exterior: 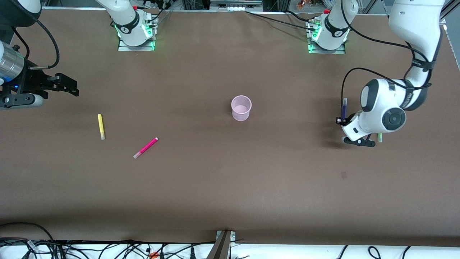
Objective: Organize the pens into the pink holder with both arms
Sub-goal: 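Carry the blue marker with the left gripper over the pink holder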
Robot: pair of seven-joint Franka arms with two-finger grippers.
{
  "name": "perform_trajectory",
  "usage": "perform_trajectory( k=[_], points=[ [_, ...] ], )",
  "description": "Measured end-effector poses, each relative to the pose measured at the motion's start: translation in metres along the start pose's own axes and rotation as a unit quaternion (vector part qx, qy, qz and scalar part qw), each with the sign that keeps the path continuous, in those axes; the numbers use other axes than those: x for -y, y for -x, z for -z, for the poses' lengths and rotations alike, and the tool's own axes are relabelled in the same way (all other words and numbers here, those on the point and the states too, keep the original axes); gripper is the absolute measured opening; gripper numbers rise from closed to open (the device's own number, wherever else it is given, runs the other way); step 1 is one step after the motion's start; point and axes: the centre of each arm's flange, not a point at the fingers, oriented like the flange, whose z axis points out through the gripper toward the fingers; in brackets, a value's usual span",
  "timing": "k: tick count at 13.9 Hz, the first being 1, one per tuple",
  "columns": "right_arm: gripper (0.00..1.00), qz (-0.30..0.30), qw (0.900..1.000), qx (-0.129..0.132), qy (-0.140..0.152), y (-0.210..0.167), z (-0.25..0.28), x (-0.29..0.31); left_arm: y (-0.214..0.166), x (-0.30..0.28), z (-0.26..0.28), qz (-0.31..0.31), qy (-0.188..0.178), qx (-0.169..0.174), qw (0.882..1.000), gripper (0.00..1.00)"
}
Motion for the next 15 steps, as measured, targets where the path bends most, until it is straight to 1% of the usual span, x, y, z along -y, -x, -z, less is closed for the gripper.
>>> perform_trajectory(
  k=[1, 2, 4, 5, 7, 8, 9, 10, 11, 12, 13, 14, 15],
  points=[
    [1.00, 0.000, 1.000, 0.000, 0.000, 0.000, 0.000, 0.000, 0.000, -0.005, 0.014, -0.004, 0.000, 0.019, 1.000, 0.19],
    [1.00, 0.001, 1.000, 0.000, 0.000, 0.000, 0.000, 0.001, -0.002, -0.009, 0.025, -0.012, 0.000, 0.027, 1.000, 0.19],
    [1.00, 0.004, 1.000, 0.000, 0.000, 0.000, 0.000, 0.004, -0.010, -0.030, 0.039, -0.063, 0.003, 0.021, 0.998, 0.19],
    [1.00, 0.004, 1.000, 0.000, 0.000, 0.000, 0.000, 0.004, -0.014, -0.049, 0.043, -0.097, 0.011, 0.016, 0.995, 0.19],
    [1.00, 0.003, 1.000, 0.000, 0.000, 0.000, 0.000, 0.004, -0.018, -0.102, 0.049, -0.149, 0.044, 0.006, 0.988, 0.19],
    [1.00, 0.003, 1.000, 0.000, 0.000, 0.000, 0.000, 0.004, -0.018, -0.125, 0.053, -0.165, 0.070, 0.000, 0.984, 0.19],
    [1.00, 0.003, 1.000, 0.000, 0.000, 0.000, 0.000, 0.004, -0.019, -0.142, 0.057, -0.182, 0.105, -0.012, 0.978, 0.19],
    [1.00, 0.003, 1.000, 0.000, 0.000, 0.000, 0.000, 0.004, -0.022, -0.152, 0.064, -0.210, 0.147, -0.037, 0.966, 0.19],
    [1.00, 0.003, 1.000, 0.000, 0.000, 0.000, 0.000, 0.004, -0.025, -0.159, 0.071, -0.243, 0.188, -0.068, 0.949, 0.19],
    [1.00, 0.003, 1.000, 0.000, 0.000, 0.000, 0.000, 0.004, -0.028, -0.165, 0.075, -0.277, 0.228, -0.101, 0.928, 0.19],
    [1.00, 0.003, 1.000, 0.000, 0.000, 0.000, 0.000, 0.004, -0.032, -0.171, 0.079, -0.304, 0.263, -0.132, 0.906, 0.19],
    [1.00, 0.003, 1.000, 0.000, 0.000, 0.000, 0.000, 0.004, -0.034, -0.177, 0.083, -0.331, 0.299, -0.166, 0.880, 0.19],
    [1.00, 0.003, 1.000, 0.000, 0.000, 0.000, 0.000, 0.004, -0.035, -0.186, 0.086, -0.359, 0.332, -0.200, 0.849, 0.19]
  ],
)
